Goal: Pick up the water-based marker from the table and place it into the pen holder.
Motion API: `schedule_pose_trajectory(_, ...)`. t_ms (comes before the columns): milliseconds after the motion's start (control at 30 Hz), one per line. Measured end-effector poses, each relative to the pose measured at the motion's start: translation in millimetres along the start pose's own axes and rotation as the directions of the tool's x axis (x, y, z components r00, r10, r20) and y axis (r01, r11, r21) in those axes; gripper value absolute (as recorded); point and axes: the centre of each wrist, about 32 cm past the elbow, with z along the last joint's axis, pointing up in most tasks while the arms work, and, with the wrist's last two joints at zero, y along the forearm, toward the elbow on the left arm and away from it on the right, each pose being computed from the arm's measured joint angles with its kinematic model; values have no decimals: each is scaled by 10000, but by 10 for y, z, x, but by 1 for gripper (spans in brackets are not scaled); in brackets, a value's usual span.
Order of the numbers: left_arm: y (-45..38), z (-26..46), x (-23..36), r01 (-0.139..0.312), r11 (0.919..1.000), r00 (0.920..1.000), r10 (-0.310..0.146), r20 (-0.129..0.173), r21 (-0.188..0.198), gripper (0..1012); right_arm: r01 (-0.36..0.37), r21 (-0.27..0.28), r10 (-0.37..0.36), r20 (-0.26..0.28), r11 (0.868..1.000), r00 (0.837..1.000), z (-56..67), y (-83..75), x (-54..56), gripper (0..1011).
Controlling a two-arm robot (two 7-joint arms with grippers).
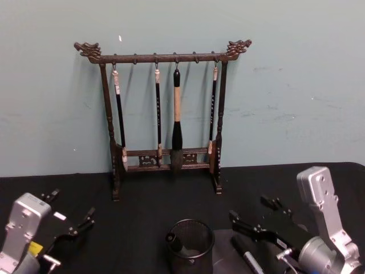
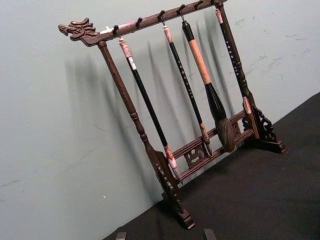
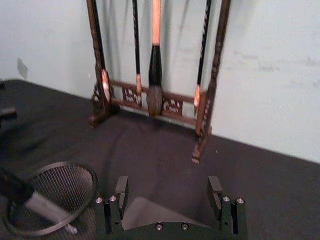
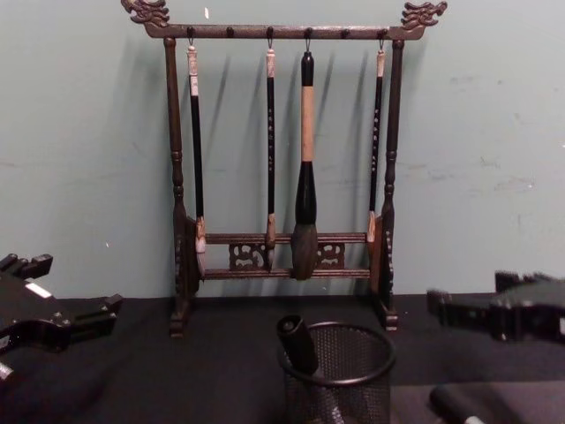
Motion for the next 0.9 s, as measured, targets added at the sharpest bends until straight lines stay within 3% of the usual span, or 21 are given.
schedule_pose_trajectory(367,0,0,0,0,10000,10000,0,0,0,1001,303,-1064,-301,30,9939,9995,-193,-60,-65,1002)
schedule_pose_trajectory(533,0,0,0,0,10000,10000,0,0,0,1001,479,-1631,-432,323,9854,9985,-296,4,-142,1002)
schedule_pose_trajectory(900,0,0,0,0,10000,10000,0,0,0,1001,606,-2112,-520,462,9756,9976,-326,70,-185,1002)
